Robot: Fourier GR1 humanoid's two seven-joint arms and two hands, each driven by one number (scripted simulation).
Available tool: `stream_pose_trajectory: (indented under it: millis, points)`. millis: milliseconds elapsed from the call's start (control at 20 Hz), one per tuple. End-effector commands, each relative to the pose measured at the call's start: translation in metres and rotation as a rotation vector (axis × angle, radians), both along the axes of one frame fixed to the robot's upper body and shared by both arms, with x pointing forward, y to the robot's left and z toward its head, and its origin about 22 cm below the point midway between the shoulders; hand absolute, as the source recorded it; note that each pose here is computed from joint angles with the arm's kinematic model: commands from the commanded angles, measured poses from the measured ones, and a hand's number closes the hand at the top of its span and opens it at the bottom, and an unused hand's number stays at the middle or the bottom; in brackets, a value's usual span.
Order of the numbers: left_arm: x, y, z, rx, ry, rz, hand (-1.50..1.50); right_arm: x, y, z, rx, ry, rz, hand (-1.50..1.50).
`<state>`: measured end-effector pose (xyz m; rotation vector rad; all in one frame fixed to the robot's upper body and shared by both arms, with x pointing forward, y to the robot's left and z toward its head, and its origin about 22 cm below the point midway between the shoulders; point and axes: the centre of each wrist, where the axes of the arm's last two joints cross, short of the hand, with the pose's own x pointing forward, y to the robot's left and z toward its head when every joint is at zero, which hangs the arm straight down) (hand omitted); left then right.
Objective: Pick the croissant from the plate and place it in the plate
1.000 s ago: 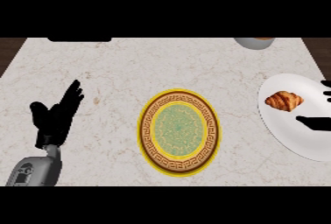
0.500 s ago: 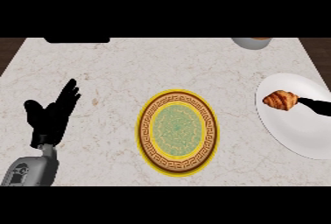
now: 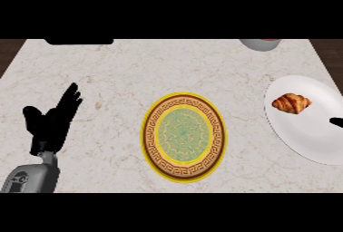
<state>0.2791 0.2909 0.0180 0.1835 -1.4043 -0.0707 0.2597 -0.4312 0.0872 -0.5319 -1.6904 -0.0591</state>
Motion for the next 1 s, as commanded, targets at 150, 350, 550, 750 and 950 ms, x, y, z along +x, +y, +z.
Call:
stream_pose_trajectory:
  millis: [150, 350, 550, 750, 950]
  points:
    - [0.01, -0.018, 0.009, 0.01, -0.011, 0.0, 0.0, -0.029, -0.05, 0.011, 0.019, -0.044, 0.004, -1.5]
    - [-0.004, 0.003, 0.009, 0.017, -0.01, -0.003, 0.0, -0.049, -0.052, -0.024, 0.005, -0.058, 0.002, -1.5]
    - [-0.006, 0.0, 0.0, -0.01, -0.002, -0.033, 0.0, -0.051, -0.064, -0.024, -0.022, -0.031, -0.023, -1.5]
    - [0.006, 0.019, 0.0, -0.007, -0.002, -0.006, 0.0, -0.045, -0.093, -0.005, -0.016, -0.025, -0.042, -1.5]
    - [0.005, -0.029, -0.013, 0.008, -0.003, -0.03, 0.0, -0.064, -0.098, -0.036, -0.062, 0.003, -0.065, -1.5]
